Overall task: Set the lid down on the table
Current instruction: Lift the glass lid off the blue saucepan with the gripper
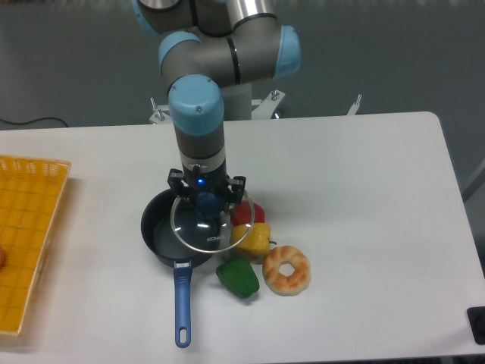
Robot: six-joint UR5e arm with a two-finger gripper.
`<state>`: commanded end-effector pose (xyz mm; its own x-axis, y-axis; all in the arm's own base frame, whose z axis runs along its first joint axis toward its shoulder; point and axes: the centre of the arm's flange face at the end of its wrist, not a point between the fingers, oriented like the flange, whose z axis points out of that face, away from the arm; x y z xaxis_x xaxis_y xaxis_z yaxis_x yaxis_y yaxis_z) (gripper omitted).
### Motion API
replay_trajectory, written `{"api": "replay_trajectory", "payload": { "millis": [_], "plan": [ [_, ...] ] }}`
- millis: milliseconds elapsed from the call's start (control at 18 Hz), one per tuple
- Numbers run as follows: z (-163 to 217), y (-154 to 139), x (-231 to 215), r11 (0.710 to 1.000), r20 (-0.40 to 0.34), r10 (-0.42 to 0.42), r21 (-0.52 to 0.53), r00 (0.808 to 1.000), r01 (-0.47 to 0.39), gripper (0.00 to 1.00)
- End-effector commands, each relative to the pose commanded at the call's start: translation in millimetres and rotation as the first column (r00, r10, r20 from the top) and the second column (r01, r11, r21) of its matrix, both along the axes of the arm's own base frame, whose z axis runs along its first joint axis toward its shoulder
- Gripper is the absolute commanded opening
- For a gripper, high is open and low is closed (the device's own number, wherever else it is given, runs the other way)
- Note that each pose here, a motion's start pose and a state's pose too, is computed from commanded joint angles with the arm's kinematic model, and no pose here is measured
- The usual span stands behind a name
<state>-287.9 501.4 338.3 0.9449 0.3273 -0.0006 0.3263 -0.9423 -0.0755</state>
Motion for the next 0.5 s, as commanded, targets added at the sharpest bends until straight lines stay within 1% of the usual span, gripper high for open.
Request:
{"api": "replay_trajectory", "payload": {
  "millis": [333,500],
  "plan": [
    [6,-15,-20,1.000,0.004,-0.009,0.000,1.000,0.009,0.54],
    [5,-26,-35,0.999,0.009,-0.034,-0.009,0.999,0.034,0.54]
  ]
}}
